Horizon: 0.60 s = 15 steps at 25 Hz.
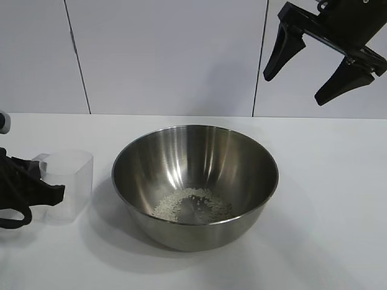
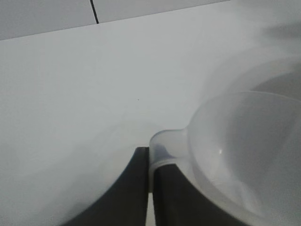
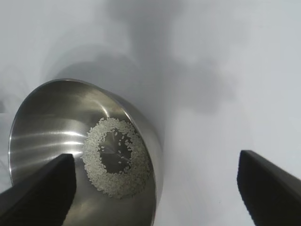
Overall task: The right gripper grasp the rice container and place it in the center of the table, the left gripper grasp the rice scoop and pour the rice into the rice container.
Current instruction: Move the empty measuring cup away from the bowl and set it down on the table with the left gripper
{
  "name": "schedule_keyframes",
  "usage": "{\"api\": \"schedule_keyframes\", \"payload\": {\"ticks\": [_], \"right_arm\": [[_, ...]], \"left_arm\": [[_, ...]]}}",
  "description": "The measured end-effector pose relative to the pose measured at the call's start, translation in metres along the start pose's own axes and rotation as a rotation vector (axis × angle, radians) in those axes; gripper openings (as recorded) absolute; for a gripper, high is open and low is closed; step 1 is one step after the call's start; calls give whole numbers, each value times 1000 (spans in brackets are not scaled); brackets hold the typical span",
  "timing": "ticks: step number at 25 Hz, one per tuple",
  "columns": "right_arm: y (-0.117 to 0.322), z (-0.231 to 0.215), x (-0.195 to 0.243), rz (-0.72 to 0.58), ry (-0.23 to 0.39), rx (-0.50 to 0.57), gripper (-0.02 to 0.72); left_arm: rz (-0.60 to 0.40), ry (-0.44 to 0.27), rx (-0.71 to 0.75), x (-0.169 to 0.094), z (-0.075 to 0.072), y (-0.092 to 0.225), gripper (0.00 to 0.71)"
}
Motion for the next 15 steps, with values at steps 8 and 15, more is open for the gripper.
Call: {"api": "schedule_keyframes", "payload": {"ticks": [8, 15], "right_arm": [[1, 0, 0, 7, -1, 0, 638], [2, 0, 0, 9, -2, 0, 638]], "left_arm": [[-1, 1, -7, 3, -1, 0, 17], [-1, 1, -9, 3, -1, 0, 145]]}}
Point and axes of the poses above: a point on each arm's last joint axis where the gripper is mounted, x pointing out along that axis toward the gripper, z along the wrist's bending axis when the last joint is at zero, y = z × x, the point moved 10 cm from there along x, pointing out along that axis toward the gripper, and after that the axes turned 2 degrees about x, right-handed, at the moved point
